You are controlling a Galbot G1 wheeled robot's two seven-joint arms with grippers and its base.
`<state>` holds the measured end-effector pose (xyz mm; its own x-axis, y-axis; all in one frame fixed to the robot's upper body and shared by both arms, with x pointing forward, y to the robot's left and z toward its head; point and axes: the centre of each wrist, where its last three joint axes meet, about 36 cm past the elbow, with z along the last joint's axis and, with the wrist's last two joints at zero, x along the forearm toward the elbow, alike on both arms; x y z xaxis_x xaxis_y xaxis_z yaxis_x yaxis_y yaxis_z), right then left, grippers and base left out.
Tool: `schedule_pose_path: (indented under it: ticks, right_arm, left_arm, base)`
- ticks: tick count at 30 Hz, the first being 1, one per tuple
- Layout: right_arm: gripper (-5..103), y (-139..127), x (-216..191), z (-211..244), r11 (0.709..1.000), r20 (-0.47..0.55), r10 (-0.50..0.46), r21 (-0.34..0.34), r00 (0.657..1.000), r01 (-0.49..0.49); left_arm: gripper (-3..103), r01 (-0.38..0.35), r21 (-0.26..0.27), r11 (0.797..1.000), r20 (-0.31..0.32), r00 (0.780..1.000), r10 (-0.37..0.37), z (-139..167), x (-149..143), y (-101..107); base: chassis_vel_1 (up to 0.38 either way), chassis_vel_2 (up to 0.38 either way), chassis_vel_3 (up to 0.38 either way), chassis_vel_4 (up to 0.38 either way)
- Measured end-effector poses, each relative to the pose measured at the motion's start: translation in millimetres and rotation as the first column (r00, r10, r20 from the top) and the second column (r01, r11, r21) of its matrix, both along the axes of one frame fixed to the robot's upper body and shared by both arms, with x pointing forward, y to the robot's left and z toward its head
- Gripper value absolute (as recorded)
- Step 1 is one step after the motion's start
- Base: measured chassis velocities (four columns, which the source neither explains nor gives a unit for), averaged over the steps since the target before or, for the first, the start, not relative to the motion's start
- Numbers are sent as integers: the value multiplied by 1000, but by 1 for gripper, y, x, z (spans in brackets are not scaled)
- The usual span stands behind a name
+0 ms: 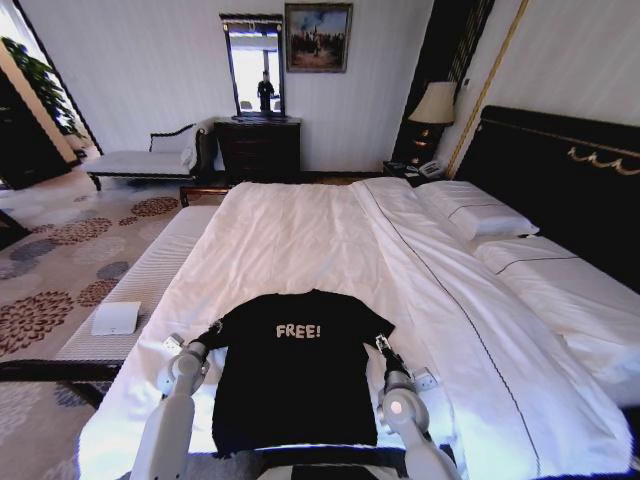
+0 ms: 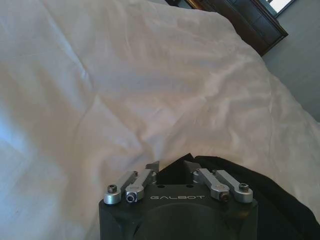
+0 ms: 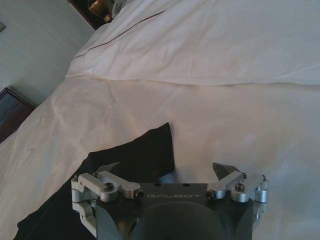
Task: Fold the clothes on the bed.
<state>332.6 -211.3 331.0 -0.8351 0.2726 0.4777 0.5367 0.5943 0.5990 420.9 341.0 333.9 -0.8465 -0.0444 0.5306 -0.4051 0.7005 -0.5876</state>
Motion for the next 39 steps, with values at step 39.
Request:
schedule_pose_path:
  ticks: [39]
  right_arm:
    - [100, 8, -4, -1, 1000, 0, 6, -12, 1000, -6]
  left_arm:
    - [0, -153, -37, 987, 55, 986, 155, 5, -44, 39]
  base:
    - [0, 0, 0, 0]
